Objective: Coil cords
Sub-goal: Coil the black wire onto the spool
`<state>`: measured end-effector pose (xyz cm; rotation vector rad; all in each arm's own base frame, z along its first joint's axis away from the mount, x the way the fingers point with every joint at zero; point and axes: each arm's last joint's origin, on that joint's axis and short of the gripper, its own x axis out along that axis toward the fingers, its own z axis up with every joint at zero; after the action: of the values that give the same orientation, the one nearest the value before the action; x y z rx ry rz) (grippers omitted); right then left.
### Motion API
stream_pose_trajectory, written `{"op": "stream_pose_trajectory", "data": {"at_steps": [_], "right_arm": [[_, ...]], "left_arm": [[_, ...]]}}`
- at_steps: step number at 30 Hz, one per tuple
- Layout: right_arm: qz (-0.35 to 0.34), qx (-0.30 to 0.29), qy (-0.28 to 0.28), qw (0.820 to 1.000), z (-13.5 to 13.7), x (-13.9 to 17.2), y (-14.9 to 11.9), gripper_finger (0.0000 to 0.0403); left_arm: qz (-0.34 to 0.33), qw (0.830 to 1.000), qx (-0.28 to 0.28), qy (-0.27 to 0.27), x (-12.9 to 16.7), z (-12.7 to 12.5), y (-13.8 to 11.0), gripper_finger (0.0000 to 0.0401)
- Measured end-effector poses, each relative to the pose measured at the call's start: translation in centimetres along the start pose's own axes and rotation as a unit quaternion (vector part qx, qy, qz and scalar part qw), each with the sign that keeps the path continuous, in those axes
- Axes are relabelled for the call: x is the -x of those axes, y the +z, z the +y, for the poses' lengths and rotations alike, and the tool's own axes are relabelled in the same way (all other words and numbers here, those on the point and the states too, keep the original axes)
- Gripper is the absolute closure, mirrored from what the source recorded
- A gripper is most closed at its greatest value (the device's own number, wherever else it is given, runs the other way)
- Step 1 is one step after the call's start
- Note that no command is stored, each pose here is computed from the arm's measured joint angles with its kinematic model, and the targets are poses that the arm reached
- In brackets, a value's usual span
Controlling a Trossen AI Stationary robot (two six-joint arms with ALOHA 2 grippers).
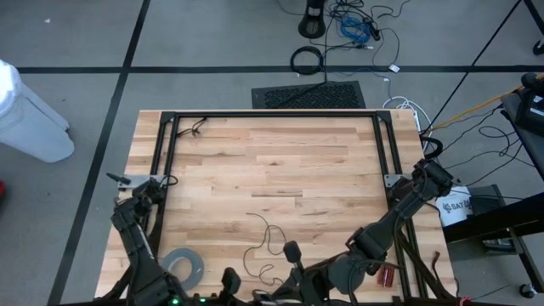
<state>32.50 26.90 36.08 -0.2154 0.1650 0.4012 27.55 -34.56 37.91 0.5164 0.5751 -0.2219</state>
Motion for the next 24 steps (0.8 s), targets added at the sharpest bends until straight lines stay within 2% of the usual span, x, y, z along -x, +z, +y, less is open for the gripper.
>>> {"op": "stream_pose_trajectory", "data": {"at_steps": [7, 17, 24], "right_arm": [[0.001, -0.006, 0.006, 1.0, 0.6, 0.2, 0.0, 0.0403], [0.025, -0.018, 0.01, 0.999, 0.7, 0.2, -0.5, 0.0403], [0.068, -0.021, 0.01, 0.997, 0.7, 0.3, -1.3, 0.0403]], "left_arm": [[0.01, 0.998, 0.017, 0.052, 1.6, -0.5, -0.7, 0.04], [0.006, 0.992, 0.009, 0.123, 1.8, -0.2, -0.9, 0.04], [0.004, 0.991, -0.016, 0.134, 1.9, -0.2, -0.8, 0.04]]}}
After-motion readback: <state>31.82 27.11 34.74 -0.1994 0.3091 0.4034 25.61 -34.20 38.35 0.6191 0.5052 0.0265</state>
